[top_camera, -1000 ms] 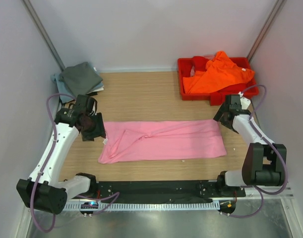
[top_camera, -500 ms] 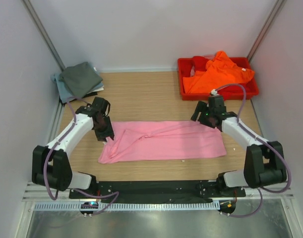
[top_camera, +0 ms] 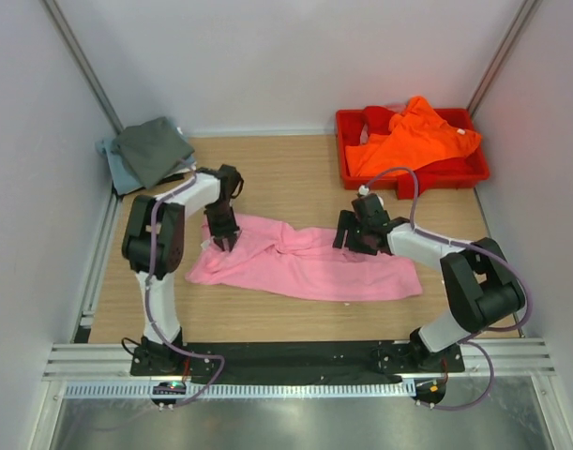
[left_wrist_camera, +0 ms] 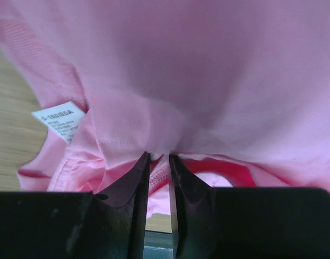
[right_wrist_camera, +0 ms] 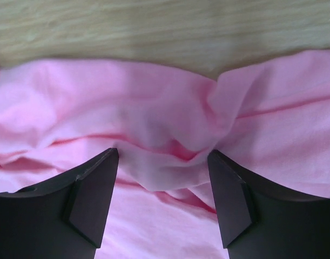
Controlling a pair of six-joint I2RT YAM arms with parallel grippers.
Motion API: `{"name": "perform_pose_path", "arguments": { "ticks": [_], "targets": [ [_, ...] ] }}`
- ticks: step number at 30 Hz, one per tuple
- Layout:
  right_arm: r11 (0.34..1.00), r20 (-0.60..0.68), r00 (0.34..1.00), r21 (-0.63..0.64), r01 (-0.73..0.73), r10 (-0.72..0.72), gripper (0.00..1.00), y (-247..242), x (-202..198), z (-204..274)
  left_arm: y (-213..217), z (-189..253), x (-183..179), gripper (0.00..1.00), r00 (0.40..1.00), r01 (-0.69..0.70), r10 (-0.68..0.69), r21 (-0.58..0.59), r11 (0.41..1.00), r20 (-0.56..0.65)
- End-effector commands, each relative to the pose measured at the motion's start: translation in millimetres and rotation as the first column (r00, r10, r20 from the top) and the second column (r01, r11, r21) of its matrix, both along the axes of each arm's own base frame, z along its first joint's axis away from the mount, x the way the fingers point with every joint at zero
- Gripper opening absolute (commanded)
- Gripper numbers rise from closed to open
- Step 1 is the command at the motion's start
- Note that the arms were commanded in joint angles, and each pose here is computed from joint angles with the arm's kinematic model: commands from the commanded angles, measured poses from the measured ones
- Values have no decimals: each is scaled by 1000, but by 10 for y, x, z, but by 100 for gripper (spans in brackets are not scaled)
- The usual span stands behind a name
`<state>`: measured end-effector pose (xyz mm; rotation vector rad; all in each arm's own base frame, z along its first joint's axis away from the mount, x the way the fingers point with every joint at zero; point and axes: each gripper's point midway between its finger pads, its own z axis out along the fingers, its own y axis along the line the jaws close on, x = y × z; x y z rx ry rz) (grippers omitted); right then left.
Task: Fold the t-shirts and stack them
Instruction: Fold the tshirt
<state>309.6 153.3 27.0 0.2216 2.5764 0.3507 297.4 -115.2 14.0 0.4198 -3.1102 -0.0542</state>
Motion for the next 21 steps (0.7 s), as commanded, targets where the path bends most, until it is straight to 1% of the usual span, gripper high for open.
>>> {"name": "perform_pose_path", "arguments": {
  "ticks": [1,2,3,4,5,6,7,8,9,10,11,12,13,14,15,16,17,18,19,20,21],
  "targets": [
    [999,-168,985,-2,-44,43,73,166,-628,-245,-88,-252,919,21,991,-10,4,41,999,136],
    [999,-166,986,19,-28,31,73,258,-698,-206,-89,-296,977,21,995,4,-11,58,998,104],
    [999,-169,985,32,-40,45,73,349,-783,-185,-186,-60,1420,21,978,9,-19,49,999,207],
    [997,-154,985,24,-79,82,73,499,-926,-173,-182,-367,1493,21,988,20,-31,76,997,149],
    [995,-157,985,84,-56,68,74,658,-1000,-135,-171,-364,1517,20,993,50,-60,95,994,105],
    [993,-159,985,108,-54,71,74,766,-1065,-120,-310,20,2022,21,963,44,-58,58,997,261],
    [975,-155,976,184,-124,154,74,1095,-1247,-29,-328,-363,2086,21,975,54,-62,44,998,213],
    [961,-143,972,232,-149,186,74,1283,-1317,54,-405,-256,2241,24,964,65,-59,-12,998,261],
    [949,-159,965,272,-161,210,74,1472,-1426,98,-453,-36,2520,25,929,67,-33,-81,994,367],
    [924,-116,960,320,-209,257,77,1745,-1414,306,-632,-13,2563,26,925,107,-26,-194,975,379],
    [897,-99,937,340,-284,334,77,1966,-1585,414,-751,502,2889,27,838,165,-2,-250,954,546],
    [878,-86,915,330,-347,394,79,2090,-1645,455,-787,311,2779,29,856,192,-28,-266,945,517],
    [857,-47,903,340,-388,427,80,2272,-1627,703,-870,498,2815,33,823,244,-46,-280,928,566],
    [811,16,868,349,-470,496,82,2461,-1689,947,-965,948,2856,40,750,326,-94,-242,914,655],
    [811,3,863,340,-475,505,82,2446,-1740,924,-1038,1171,2843,43,724,348,-95,-242,906,684],
    [790,42,846,335,-513,532,83,2502,-1710,1131,-1078,1398,2807,60,685,397,-134,-212,893,716],
    [782,63,839,330,-529,540,83,2516,-1692,1243,-1105,1859,2773,66,617,429,-137,-186,884,775],
    [779,89,834,316,-542,545,85,2518,-1658,1352,-1127,2118,2722,76,578,449,-140,-171,877,804],
    [789,156,831,263,-556,534,86,2485,-1535,1586,-1102,2347,2691,99,541,459,-136,-155,875,830],
    [790,181,827,244,-562,533,87,2462,-1495,1697,-1035,2786,2588,100,477,459,-123,-127,879,870],
    [813,239,835,211,-543,495,89,2432,-1327,1889,-980,2984,2528,100,449,453,-118,-111,885,886]
  ]
}}
